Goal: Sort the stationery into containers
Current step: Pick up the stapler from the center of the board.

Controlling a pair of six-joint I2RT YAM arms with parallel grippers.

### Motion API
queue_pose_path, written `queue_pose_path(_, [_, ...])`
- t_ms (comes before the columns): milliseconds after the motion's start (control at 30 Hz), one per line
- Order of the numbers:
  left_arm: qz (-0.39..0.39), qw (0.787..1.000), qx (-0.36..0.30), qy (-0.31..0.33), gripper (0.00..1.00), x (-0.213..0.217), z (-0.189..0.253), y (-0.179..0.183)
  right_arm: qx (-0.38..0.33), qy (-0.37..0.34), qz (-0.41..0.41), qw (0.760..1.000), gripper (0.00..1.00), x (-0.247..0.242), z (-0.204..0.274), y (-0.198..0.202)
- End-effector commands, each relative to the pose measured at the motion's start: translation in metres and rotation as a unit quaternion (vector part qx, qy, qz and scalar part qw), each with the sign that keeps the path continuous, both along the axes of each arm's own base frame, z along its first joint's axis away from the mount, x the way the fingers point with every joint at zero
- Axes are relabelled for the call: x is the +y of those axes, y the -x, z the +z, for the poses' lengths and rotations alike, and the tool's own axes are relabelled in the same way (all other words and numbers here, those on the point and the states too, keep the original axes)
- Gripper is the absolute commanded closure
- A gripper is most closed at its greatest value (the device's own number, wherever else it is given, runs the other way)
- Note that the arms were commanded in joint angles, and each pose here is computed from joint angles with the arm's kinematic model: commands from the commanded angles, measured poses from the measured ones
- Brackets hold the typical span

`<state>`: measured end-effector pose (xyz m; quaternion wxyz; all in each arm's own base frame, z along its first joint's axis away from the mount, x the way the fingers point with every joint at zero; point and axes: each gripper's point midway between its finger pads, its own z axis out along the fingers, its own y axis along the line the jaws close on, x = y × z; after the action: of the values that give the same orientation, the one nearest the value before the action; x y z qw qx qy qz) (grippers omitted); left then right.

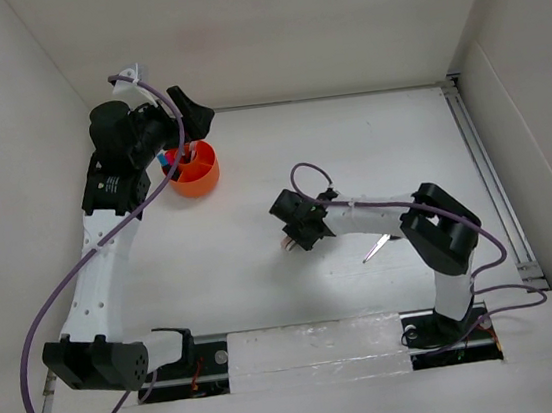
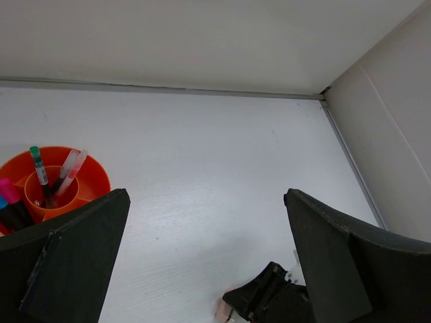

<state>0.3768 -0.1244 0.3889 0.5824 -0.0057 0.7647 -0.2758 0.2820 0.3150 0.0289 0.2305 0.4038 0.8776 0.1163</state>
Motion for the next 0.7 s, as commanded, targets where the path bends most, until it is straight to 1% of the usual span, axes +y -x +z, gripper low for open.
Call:
queue_pose_path(0, [-0.001, 0.999, -0.047, 0.004, 0.0, 0.002, 0.03, 0.007, 0.061, 0.05, 0.005, 0.997, 0.79, -0.02, -0.052, 0.021])
queue_pose_path(33, [-0.001, 0.999, -0.047, 0.004, 0.0, 0.002, 0.03, 0.007, 0.061, 0.045, 0.013, 0.997, 0.96, -0.017, -0.051, 0.021])
queue_pose_path(67, [-0.005, 0.999, -0.047, 0.005, 0.0, 0.001, 0.03, 0.008, 0.066, 0.042, 0.01, 0.997, 1.0, -0.016, -0.053, 0.019])
queue_pose_path(133, [-0.016, 0.999, -0.042, 0.006, 0.0, -0.003, 0.027, 0.007, 0.063, 0.046, 0.021, 0.997, 1.0, -0.017, -0.051, 0.014])
queue_pose_path(167, [-0.031, 0.999, -0.041, 0.008, 0.0, -0.008, 0.027, 0.007, 0.051, 0.039, 0.034, 0.997, 1.0, -0.013, -0.04, 0.011])
queue_pose_path(200, [-0.038, 0.998, -0.04, 0.009, 0.0, -0.01, 0.027, 0.009, 0.044, 0.044, 0.025, 0.998, 1.0, -0.019, -0.039, 0.005])
queue_pose_path(233, [-0.052, 0.998, -0.04, 0.01, 0.0, -0.016, 0.027, 0.012, 0.021, 0.039, 0.039, 0.998, 1.0, -0.016, -0.022, -0.001])
queue_pose_path(267, [-0.064, 0.997, -0.034, 0.011, 0.0, -0.02, 0.023, 0.011, 0.009, 0.042, 0.041, 0.998, 1.0, -0.02, -0.015, -0.002])
queue_pose_path(300, [-0.07, 0.997, -0.039, 0.012, 0.0, -0.022, 0.028, 0.012, -0.01, 0.055, 0.035, 0.998, 1.0, -0.032, -0.007, -0.009])
queue_pose_path(333, [-0.074, 0.997, -0.028, 0.012, 0.0, -0.024, 0.021, 0.01, -0.031, 0.055, 0.041, 0.997, 1.0, -0.033, 0.006, -0.013])
queue_pose_path(367, [-0.08, 0.996, -0.019, 0.018, 0.0, -0.026, 0.02, 0.011, -0.068, 0.051, 0.056, 0.995, 1.0, -0.036, 0.035, -0.022])
queue_pose_path(433, [-0.121, 0.992, -0.018, 0.024, 0.0, -0.037, 0.021, 0.02, -0.111, 0.068, 0.071, 0.989, 1.0, -0.047, 0.061, -0.033])
queue_pose_path(467, [-0.138, 0.99, -0.004, 0.026, 0.0, -0.042, 0.011, 0.021, -0.133, 0.08, 0.09, 0.984, 1.0, -0.056, 0.08, -0.037])
queue_pose_path(500, [-0.176, 0.984, 0.006, 0.036, 0.0, -0.052, 0.007, 0.031, -0.154, 0.077, 0.101, 0.98, 1.0, -0.055, 0.097, -0.044])
queue_pose_path(567, [-0.206, 0.978, 0.005, 0.041, 0.0, -0.057, 0.005, 0.047, -0.187, 0.093, 0.115, 0.971, 1.0, -0.064, 0.12, -0.054])
queue_pose_path(600, [-0.222, 0.974, 0.006, 0.044, 0.0, -0.061, -0.004, 0.052, -0.207, 0.109, 0.139, 0.962, 1.0, -0.07, 0.137, -0.055])
queue_pose_path(633, [-0.258, 0.965, 0.006, 0.055, 0.0, -0.068, -0.005, 0.066, -0.242, 0.106, 0.153, 0.952, 1.0, -0.066, 0.156, -0.062])
queue_pose_path(667, [-0.278, 0.958, 0.006, 0.062, 0.0, -0.071, -0.008, 0.076, -0.259, 0.112, 0.173, 0.944, 1.0, -0.067, 0.163, -0.064])
